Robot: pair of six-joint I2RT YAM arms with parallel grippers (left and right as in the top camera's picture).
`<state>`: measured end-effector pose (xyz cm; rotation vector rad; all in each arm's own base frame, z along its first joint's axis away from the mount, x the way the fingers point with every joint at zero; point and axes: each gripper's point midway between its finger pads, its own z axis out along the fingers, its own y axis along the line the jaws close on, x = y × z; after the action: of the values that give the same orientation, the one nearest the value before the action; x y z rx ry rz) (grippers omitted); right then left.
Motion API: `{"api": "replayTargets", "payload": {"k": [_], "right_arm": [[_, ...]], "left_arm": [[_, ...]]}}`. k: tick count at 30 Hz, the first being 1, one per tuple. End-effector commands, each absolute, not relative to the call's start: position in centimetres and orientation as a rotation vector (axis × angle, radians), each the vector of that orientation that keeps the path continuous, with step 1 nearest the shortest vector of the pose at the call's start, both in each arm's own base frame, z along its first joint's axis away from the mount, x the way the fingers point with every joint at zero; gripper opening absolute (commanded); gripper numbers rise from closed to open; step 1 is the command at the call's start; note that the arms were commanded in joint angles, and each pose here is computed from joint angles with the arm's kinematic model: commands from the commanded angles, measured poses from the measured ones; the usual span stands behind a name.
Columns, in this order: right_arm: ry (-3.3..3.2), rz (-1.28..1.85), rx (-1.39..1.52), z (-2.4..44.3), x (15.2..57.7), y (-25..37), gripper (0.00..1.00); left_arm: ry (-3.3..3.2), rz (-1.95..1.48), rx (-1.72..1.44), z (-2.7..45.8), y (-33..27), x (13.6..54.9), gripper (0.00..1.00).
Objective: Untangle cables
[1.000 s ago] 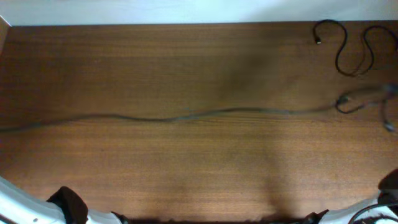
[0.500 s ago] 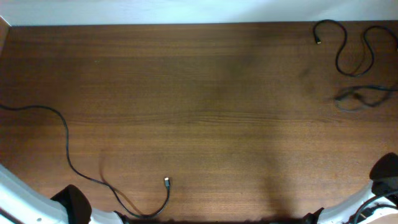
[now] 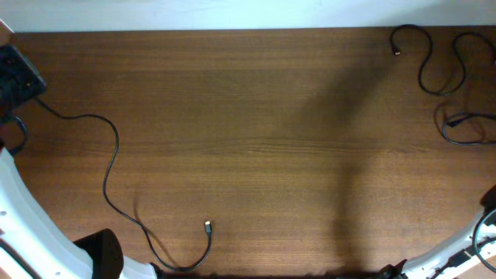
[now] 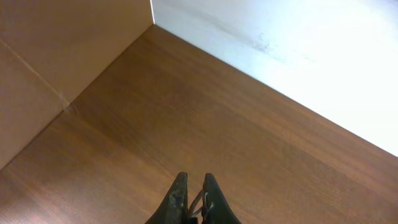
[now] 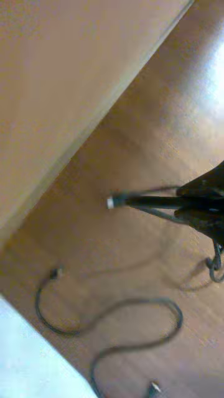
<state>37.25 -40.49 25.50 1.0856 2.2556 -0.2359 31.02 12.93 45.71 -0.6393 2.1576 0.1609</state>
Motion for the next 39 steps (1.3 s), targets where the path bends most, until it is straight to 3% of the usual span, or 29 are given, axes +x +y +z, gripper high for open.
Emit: {"api": "replayTargets", "payload": {"k": [1,3,5,9,12,15,19,22,23,25,29,31,32,35,36,39], "right_arm": [[2.096,-0.295,1.229,29.5,30.8,-44.4,0.04],[2.004,-0.17,1.236,31.0,28.4,-45.6,0.04],[2.025,-0.134,1.225,29.9,29.4,-45.4,0.04],[2.251,-0.11,1.071,23.2,39.0,-41.0,0.04],[2.337,-0.17,1.013,19.5,43.1,-39.1,0.04],[2.362,-0.199,1.091,16.6,41.6,-41.3,0.04],[2.473,-0.096,1.254,7.0,37.9,-42.9,0.04],[2.481,-0.09,1.257,5.7,37.9,-42.7,0.04],[2.475,-0.038,1.243,6.0,38.3,-42.2,0.13],[2.409,0.12,1.159,9.3,40.1,-40.5,0.97],[2.249,-0.004,0.87,25.7,42.0,-36.9,0.97],[2.224,-0.024,0.728,31.2,42.4,-32.3,0.97],[2.26,0.004,0.67,32.5,42.5,-28.4,0.97],[2.47,0.065,0.336,30.7,43.5,-20.1,0.88],[2.553,0.044,0.176,29.9,43.5,-17.1,0.88],[2.562,0.034,0.102,30.0,44.3,-14.4,0.93]], "left_arm": [[2.159,0.149,-0.615,45.9,12.4,30.8,0.0],[2.159,0.148,-0.614,45.9,12.4,30.8,0.0],[2.165,0.137,-0.599,45.9,11.9,31.0,0.0],[2.195,0.095,-0.499,45.8,9.0,31.8,0.0],[2.205,0.08,-0.47,45.7,8.1,32.0,0.0],[2.219,0.08,-0.472,45.4,8.0,31.8,0.0],[2.219,0.08,-0.472,45.4,8.0,31.8,0.0],[2.219,0.08,-0.472,45.4,8.0,31.8,0.0],[2.219,0.08,-0.471,45.4,8.0,31.8,0.0],[2.219,0.08,-0.471,45.4,8.0,31.8,0.0],[2.235,0.08,-0.474,45.1,8.0,31.6,0.0],[2.235,0.08,-0.474,45.1,8.0,31.6,0.0],[2.235,0.08,-0.474,45.1,8.0,31.6,0.0],[2.238,0.086,-0.462,45.1,8.0,31.6,0.0],[2.239,0.076,-0.456,45.1,7.8,31.6,0.0],[2.273,-0.149,-0.18,44.8,1.9,34.0,0.0]]}}
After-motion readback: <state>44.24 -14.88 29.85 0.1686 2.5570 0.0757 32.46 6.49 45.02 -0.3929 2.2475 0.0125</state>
